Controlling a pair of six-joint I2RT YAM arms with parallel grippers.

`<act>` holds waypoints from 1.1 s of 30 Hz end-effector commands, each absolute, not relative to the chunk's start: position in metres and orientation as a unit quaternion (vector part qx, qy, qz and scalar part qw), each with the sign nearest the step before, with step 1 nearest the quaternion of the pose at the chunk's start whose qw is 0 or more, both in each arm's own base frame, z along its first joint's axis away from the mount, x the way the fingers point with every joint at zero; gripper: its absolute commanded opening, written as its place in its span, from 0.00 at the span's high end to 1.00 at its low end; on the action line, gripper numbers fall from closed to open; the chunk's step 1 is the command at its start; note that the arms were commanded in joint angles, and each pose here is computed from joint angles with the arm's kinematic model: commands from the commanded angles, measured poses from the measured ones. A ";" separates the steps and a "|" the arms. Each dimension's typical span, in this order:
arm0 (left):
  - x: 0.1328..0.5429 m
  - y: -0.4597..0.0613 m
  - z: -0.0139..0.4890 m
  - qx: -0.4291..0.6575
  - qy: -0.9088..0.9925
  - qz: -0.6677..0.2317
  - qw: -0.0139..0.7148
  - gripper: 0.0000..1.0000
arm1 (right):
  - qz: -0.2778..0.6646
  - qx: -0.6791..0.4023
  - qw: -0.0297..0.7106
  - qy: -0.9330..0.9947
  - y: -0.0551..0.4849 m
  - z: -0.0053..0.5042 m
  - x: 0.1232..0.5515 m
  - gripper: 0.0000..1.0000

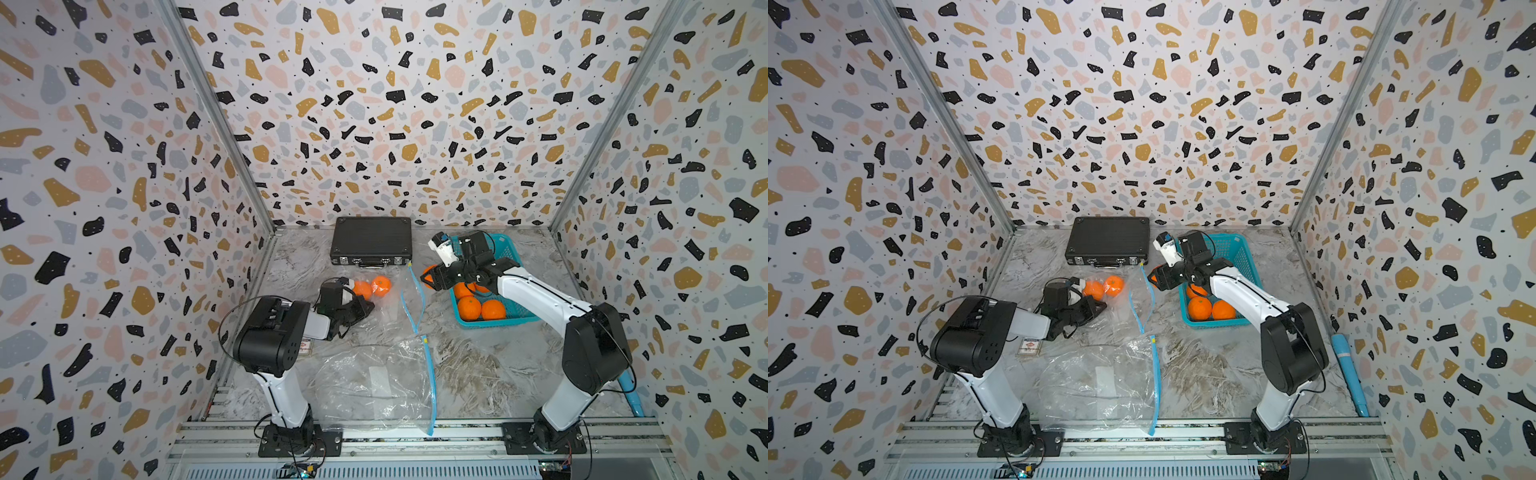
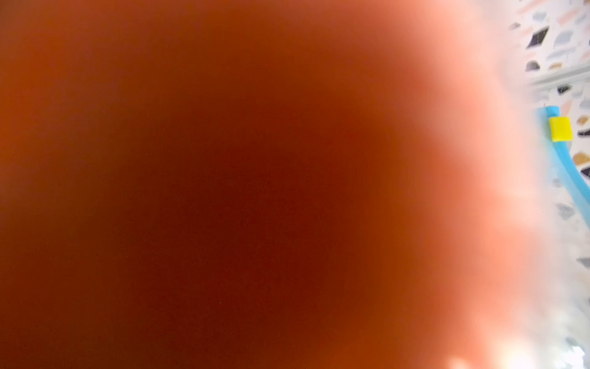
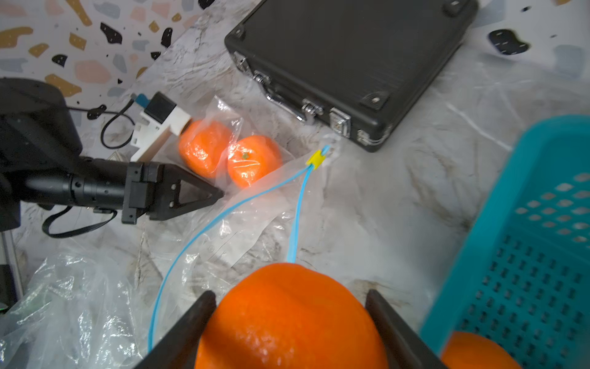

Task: Open the zip-top bag and take out the orange
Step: Place the orange in the basket.

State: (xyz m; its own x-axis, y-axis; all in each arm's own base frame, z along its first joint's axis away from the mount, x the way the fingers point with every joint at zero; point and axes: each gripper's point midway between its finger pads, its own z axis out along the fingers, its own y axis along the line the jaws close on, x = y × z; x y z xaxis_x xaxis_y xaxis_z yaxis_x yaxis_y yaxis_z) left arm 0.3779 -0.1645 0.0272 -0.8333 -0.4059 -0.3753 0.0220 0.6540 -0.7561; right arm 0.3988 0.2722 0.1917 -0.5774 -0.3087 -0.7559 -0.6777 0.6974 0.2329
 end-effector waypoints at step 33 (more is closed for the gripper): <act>0.373 -0.202 0.124 -0.030 0.856 -0.396 0.331 0.01 | 0.159 -0.086 0.245 0.953 0.182 0.059 0.533 0.30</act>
